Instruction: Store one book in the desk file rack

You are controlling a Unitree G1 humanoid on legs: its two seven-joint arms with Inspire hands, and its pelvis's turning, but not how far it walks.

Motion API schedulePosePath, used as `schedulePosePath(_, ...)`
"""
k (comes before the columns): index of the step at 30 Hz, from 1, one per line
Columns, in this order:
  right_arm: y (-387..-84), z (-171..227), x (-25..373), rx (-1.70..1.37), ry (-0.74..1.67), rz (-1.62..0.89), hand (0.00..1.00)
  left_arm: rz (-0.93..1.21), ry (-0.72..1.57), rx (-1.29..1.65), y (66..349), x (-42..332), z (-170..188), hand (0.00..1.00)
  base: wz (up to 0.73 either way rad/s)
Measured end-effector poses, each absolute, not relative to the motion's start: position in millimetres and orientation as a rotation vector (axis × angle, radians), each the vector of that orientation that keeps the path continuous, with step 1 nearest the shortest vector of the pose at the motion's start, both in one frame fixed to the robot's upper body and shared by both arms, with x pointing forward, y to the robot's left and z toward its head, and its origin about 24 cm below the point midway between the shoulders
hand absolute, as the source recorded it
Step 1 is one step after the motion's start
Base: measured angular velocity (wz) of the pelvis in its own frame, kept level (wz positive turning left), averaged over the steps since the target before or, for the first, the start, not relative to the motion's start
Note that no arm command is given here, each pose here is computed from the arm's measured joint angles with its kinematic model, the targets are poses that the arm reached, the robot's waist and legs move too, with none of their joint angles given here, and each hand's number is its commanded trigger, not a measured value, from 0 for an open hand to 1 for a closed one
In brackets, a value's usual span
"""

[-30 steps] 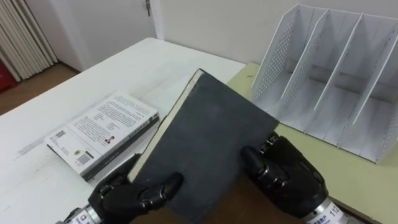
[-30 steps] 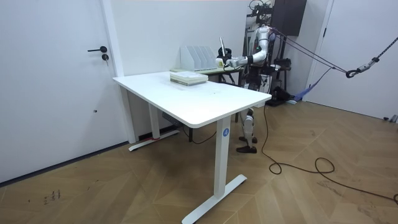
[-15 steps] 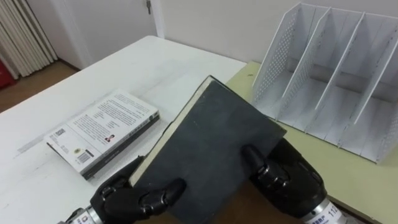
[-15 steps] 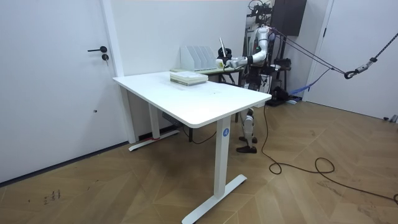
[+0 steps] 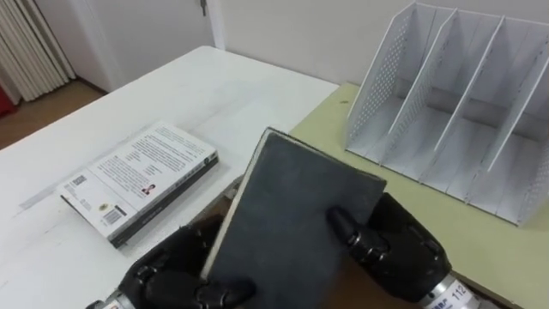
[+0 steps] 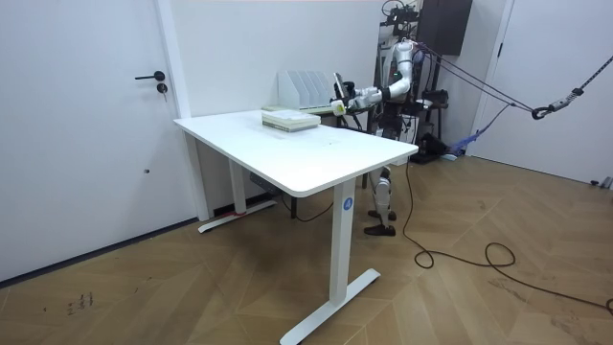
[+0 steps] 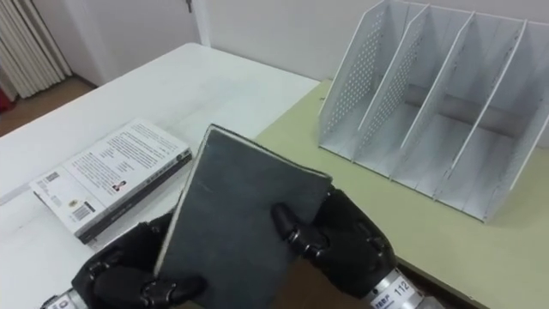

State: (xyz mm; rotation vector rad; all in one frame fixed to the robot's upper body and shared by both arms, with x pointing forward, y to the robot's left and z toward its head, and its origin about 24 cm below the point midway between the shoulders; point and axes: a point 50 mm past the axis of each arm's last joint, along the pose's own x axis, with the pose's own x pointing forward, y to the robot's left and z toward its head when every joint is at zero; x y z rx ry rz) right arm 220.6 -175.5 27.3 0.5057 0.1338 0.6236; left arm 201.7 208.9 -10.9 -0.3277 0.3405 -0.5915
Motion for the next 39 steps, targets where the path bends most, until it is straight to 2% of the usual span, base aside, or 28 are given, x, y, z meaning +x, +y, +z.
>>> schedulePosePath(5,-182,26,225,0.247,0.176,0.493,1.00,-0.530,0.416,-0.245,205,194,-26,0.00,-0.03)
schedulePosePath(16,-186,42,234,-0.105,0.058,0.046,1.00,-0.349,0.722,-0.308,180,146,-99,0.00,-0.06)
schedulePosePath(22,-189,62,239,-0.231,-0.061,-0.140,1.00,-0.209,0.867,-0.312,186,118,-128,0.00,-0.09)
schedulePosePath(29,-193,90,251,-0.215,-0.198,-0.308,1.00,-0.122,1.005,-0.326,190,85,-147,0.00,-0.01)
schedulePosePath(34,-209,109,255,-0.215,-0.299,-0.486,1.00,0.004,1.123,-0.311,204,56,-160,0.00,0.00)
schedulePosePath(39,-221,116,252,-0.203,-0.344,-0.619,1.00,0.041,1.156,-0.311,207,46,-162,0.00,0.00)
